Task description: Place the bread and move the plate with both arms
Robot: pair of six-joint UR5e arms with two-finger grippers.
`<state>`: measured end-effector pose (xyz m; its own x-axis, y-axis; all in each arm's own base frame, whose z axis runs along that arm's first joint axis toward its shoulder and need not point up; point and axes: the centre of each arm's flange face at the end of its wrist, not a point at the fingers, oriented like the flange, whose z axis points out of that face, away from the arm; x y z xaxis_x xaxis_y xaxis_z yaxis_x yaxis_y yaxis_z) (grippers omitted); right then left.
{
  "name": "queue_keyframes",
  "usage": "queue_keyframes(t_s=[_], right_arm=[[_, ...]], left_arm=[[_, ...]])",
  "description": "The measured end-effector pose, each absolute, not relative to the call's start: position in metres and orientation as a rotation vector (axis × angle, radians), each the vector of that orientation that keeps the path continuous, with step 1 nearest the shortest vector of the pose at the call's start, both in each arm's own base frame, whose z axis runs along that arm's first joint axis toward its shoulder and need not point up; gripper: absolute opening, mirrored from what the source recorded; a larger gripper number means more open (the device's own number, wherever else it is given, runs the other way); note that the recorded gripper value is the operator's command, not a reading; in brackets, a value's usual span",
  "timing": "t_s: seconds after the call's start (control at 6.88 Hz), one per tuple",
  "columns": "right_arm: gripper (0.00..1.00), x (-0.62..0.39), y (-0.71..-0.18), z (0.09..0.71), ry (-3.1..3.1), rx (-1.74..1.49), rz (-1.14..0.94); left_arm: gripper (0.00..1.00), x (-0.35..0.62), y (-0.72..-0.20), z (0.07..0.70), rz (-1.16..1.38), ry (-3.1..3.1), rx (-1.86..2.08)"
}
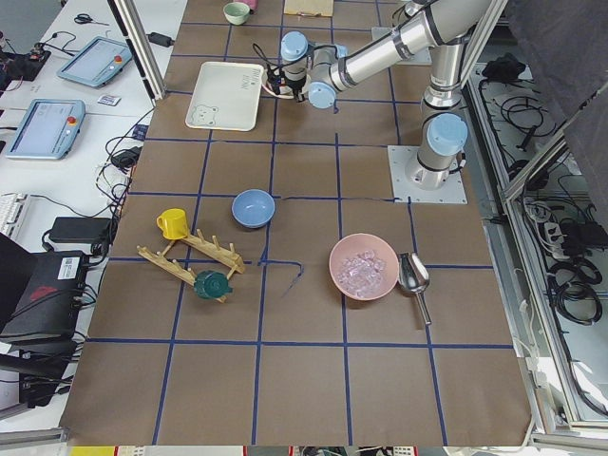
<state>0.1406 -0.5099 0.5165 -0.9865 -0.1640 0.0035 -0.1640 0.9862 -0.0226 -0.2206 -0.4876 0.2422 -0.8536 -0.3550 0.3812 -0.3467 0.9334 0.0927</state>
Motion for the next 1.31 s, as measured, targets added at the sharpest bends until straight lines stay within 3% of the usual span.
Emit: queue_keyframes(t_s=[0.73, 0.87, 1.02, 1.31], right_arm=[[1.0, 0.14, -0.51, 0.516, -3.129, 0.258, 0.034], [1.0, 0.14, -0.51, 0.516, -3.129, 0.258, 0.033], [1.0, 0.14, -0.51, 0.515, -3.129, 0.259, 0.033], [1.0, 0.14, -0.51, 0.516, -3.129, 0.261, 0.034]], left_arm=[[0.0, -0.211, -0.65, 0.221, 0.019, -2.642, 0.65], [0.36, -0.213, -0.665, 0.205, -0.002, -2.638, 0.671], [0.99, -0.213, -0.671, 0.194, -0.017, -2.638, 0.681], [1.0, -0.214, -0.673, 0.199, -0.018, -2.651, 0.668]])
